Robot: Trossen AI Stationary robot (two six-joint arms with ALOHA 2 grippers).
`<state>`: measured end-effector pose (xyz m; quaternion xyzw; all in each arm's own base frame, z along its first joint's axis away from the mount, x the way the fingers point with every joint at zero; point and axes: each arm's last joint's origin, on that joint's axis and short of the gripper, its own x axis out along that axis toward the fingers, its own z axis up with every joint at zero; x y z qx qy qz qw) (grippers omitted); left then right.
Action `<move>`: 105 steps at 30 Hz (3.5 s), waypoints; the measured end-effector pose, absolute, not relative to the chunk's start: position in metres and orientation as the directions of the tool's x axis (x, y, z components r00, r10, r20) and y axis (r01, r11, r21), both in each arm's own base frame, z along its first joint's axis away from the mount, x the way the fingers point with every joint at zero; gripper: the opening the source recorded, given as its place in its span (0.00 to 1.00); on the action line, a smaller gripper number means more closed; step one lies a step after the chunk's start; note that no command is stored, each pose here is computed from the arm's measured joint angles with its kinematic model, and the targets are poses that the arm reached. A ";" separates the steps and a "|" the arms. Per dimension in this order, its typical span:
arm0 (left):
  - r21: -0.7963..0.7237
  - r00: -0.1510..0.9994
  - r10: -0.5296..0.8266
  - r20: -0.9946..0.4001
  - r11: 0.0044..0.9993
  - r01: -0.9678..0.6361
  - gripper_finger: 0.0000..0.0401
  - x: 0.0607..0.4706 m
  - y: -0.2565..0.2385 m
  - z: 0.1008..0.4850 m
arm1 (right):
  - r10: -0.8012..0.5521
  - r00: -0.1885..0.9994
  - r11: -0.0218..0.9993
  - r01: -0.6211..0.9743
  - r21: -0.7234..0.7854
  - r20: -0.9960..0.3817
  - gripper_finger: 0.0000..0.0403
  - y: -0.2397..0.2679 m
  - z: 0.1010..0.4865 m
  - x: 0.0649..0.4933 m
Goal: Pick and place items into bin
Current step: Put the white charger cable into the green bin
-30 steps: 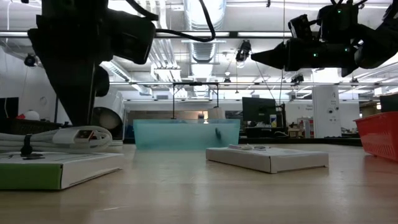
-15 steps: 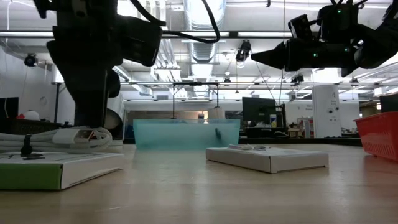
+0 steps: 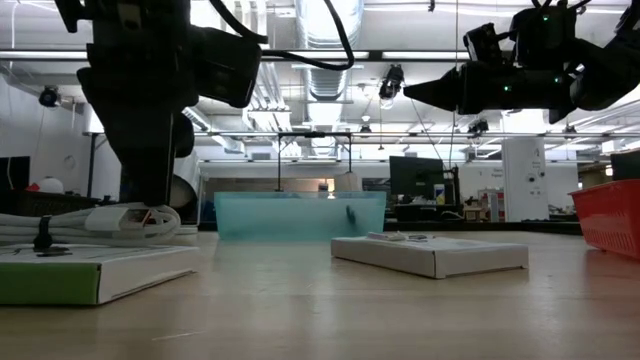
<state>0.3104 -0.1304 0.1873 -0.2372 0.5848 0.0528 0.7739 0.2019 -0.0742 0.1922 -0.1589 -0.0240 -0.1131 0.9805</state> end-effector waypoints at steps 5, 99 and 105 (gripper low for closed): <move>-0.312 0.305 -0.205 -0.930 0.880 -0.360 0.28 0.310 -0.131 0.187 | -0.214 0.973 0.924 0.229 -0.306 0.083 0.16 -0.074 0.192 0.202; 0.296 0.582 0.314 -0.751 0.947 -0.129 0.07 0.357 0.108 0.269 | -0.215 0.973 0.924 0.229 -0.306 0.082 0.16 -0.074 0.192 0.202; 0.295 0.577 0.312 -0.755 0.947 -0.126 0.24 0.357 0.108 0.267 | -0.215 0.973 0.918 0.229 -0.323 0.082 0.16 -0.074 0.192 0.202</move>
